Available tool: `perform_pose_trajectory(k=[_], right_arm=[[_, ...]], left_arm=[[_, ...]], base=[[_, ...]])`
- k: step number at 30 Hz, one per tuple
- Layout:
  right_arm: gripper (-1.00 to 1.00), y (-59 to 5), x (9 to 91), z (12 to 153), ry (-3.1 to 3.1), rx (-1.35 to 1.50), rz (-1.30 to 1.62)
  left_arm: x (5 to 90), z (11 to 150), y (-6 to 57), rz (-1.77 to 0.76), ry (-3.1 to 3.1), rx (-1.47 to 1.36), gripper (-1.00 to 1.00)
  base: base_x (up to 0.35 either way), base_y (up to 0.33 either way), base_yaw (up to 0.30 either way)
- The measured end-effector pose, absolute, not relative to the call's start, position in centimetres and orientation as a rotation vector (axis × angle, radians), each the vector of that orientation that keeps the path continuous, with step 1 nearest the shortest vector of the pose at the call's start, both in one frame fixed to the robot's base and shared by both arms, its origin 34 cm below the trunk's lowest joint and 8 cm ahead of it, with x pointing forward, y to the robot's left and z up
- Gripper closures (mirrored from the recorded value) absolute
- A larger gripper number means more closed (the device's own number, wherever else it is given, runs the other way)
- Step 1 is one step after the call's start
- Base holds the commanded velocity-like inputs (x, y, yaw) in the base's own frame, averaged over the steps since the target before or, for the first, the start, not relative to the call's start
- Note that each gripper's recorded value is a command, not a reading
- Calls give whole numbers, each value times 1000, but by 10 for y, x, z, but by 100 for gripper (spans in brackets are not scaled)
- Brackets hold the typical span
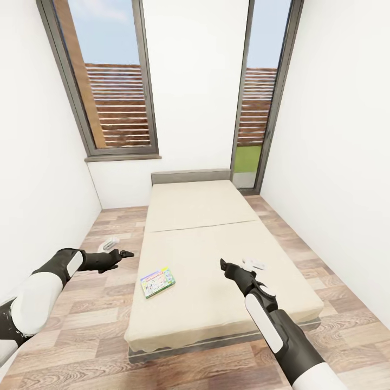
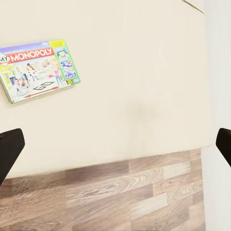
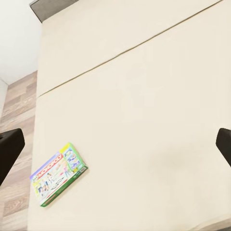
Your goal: Put all the toys in the child's room - the three board games (two on the bed and one on the table), the two jigsaw puzzles on the table, and the tennis ball on the table - inside the toy box on the table in the child's room.
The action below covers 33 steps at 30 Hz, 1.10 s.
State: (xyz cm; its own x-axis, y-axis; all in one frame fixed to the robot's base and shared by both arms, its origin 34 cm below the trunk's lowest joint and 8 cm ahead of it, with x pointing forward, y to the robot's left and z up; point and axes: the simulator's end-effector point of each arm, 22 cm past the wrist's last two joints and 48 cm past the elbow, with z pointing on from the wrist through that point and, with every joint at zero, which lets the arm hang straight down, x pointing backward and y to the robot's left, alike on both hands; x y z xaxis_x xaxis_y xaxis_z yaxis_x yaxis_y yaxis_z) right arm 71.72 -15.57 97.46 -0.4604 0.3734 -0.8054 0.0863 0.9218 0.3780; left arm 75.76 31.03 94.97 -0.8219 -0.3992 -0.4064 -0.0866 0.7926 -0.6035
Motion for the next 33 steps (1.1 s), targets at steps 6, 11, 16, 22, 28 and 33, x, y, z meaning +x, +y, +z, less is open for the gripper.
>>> perform_pose_trajectory(k=[6, 11, 16, 22, 28, 33], right_arm=[[-100, -154, 717, 975, 2036, 330, 348], [-100, -154, 717, 975, 2036, 330, 348], [-100, -155, 717, 975, 2035, 330, 347], [-100, -154, 717, 975, 2036, 330, 349], [-100, -153, 717, 975, 2037, 329, 351], [-100, -153, 717, 975, 2038, 328, 351]], left_arm=[[758, 950, 310, -791, 2452, -361, -100], [757, 949, 311, -790, 2452, -363, -100], [757, 949, 311, -790, 2452, -363, -100], [759, 949, 312, -779, 2438, -353, -100], [760, 948, 311, -773, 2426, -343, -100], [761, 948, 310, -773, 2424, -341, -100]], base=[[6, 0, 0], [81, 0, 0], [155, 0, 0], [139, 0, 0], [24, 0, 0], [4, 0, 35]])
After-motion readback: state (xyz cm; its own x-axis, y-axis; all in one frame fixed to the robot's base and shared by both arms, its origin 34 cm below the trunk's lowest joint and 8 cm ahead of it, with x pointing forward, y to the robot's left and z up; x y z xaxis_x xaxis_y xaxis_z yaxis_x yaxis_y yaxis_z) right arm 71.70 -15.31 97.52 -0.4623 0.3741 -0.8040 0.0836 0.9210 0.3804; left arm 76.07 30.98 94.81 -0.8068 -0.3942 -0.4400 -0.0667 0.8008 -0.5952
